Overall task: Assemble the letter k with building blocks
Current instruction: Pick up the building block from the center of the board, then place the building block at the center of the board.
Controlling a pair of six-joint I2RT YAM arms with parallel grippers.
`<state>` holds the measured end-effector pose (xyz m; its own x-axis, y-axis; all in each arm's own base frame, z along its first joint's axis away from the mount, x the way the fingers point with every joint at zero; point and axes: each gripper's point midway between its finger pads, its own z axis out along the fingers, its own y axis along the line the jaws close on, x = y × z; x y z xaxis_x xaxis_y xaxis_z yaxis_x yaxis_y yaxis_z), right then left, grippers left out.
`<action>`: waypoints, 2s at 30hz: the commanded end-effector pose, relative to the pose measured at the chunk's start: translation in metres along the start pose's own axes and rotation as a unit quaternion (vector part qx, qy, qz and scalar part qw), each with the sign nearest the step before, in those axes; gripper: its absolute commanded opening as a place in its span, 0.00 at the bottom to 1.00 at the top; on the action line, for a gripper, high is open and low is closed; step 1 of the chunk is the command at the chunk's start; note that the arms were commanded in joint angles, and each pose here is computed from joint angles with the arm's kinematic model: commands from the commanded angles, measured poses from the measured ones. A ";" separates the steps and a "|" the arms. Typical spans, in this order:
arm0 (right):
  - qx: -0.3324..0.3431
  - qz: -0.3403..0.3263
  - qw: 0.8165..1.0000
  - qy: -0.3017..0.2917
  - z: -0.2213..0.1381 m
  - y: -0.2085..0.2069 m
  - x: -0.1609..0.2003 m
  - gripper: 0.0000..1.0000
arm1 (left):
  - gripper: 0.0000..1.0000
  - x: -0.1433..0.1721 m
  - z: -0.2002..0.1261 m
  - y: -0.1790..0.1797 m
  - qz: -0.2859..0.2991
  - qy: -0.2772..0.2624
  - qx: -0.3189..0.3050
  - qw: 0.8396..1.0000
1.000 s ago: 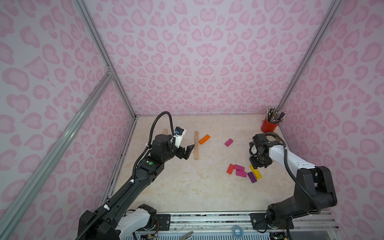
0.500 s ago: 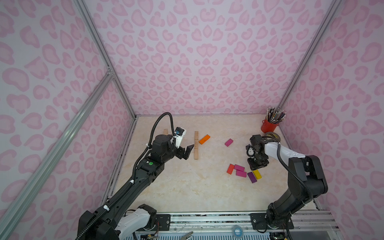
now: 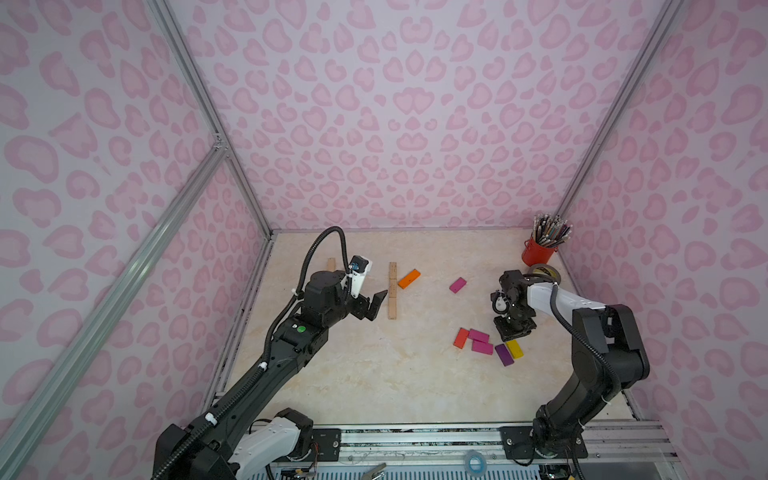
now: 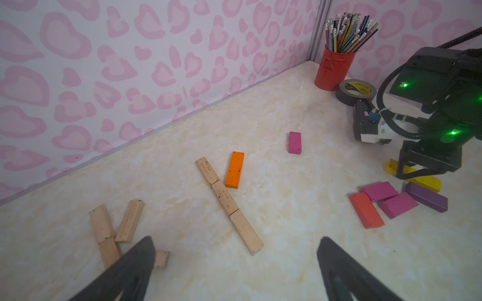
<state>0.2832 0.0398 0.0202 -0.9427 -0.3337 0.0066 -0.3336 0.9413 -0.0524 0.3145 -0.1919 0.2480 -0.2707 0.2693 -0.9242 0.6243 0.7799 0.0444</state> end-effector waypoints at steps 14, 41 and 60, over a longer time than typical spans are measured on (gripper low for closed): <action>0.040 -0.220 0.957 -0.187 -0.112 0.084 -0.085 0.28 | 0.97 0.002 -0.006 0.000 0.029 0.007 -0.002 1.000; -0.028 -0.380 0.920 -0.092 -0.011 0.240 -0.181 0.27 | 0.96 0.006 -0.025 0.056 -0.022 0.014 -0.120 0.992; -0.025 -0.325 0.932 -0.161 -0.047 0.213 -0.170 0.49 | 0.96 0.005 -0.027 0.055 -0.019 0.009 -0.118 0.993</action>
<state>0.3709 0.3014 0.0562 -0.4725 -0.8449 -0.2508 -0.8578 0.5062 -0.0891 0.3270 -0.1332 0.2541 -0.3169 0.2468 -0.9158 0.4265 0.8995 0.0949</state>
